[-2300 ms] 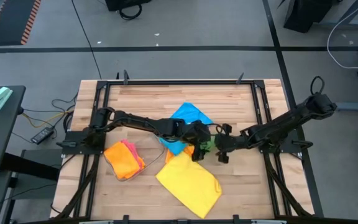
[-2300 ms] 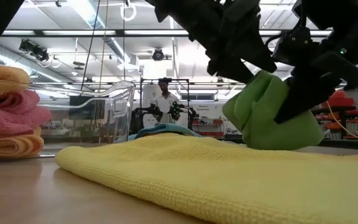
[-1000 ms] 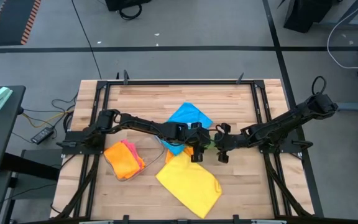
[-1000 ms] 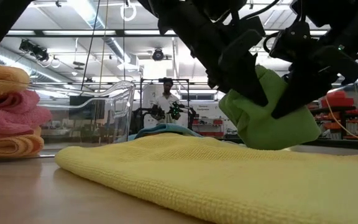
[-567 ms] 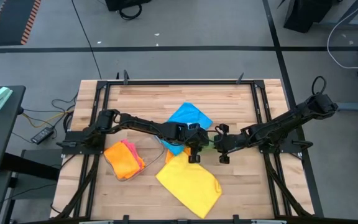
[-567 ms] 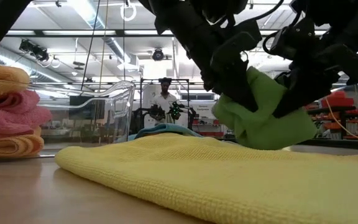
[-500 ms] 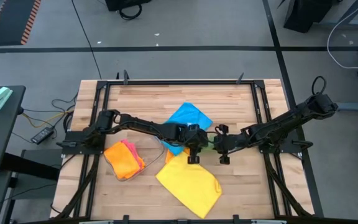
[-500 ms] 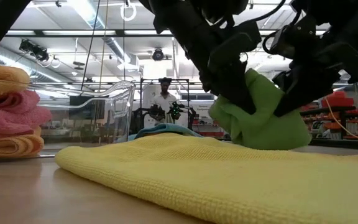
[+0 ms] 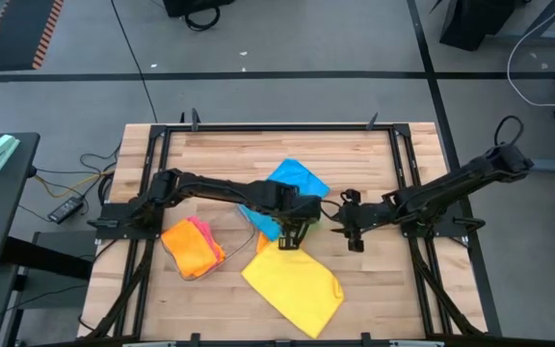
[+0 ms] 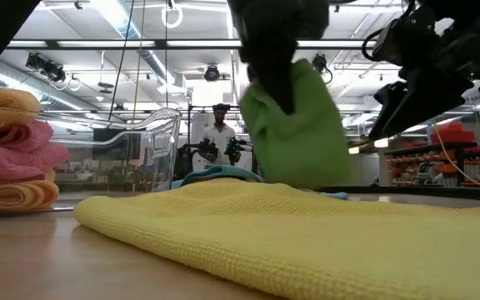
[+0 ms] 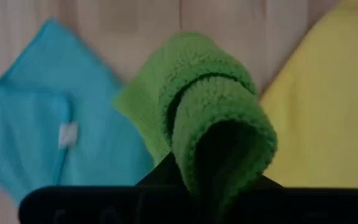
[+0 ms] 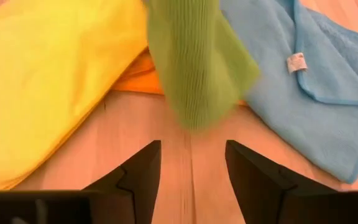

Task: Fold microfiber towels
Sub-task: Put the folded green microfiber cloth into the transparent bin

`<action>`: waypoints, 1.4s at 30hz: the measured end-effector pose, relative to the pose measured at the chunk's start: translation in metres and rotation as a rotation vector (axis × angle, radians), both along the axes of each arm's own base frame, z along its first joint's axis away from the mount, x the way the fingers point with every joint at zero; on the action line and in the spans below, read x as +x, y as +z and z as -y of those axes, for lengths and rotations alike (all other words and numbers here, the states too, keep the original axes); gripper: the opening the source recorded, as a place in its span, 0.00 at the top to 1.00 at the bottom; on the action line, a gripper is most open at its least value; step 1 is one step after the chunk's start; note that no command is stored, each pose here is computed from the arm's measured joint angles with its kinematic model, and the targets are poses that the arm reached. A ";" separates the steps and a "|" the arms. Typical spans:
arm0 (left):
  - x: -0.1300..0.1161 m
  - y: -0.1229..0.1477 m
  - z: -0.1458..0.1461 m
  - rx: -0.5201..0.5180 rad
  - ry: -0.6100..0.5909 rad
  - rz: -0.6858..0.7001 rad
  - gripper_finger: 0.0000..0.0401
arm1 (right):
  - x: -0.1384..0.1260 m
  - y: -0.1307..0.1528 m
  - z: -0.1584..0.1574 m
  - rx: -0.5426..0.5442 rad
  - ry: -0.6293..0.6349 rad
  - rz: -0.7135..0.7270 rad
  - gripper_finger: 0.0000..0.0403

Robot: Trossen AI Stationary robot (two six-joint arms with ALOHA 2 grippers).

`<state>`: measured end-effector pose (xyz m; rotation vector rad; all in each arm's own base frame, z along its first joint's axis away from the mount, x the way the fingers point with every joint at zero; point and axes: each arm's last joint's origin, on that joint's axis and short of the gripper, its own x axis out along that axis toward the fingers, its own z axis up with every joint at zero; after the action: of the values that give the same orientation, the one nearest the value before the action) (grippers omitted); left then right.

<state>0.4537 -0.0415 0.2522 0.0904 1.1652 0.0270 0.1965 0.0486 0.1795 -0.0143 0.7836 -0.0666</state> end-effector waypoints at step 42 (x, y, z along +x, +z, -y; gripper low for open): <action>-0.197 0.039 -0.049 0.359 0.516 -0.420 0.94 | -0.003 0.002 -0.013 -0.013 -0.020 0.045 0.56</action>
<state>0.2565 0.0076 0.2909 0.1131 1.5683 0.7028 0.1937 0.0617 0.1814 -0.0174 0.7389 -0.0907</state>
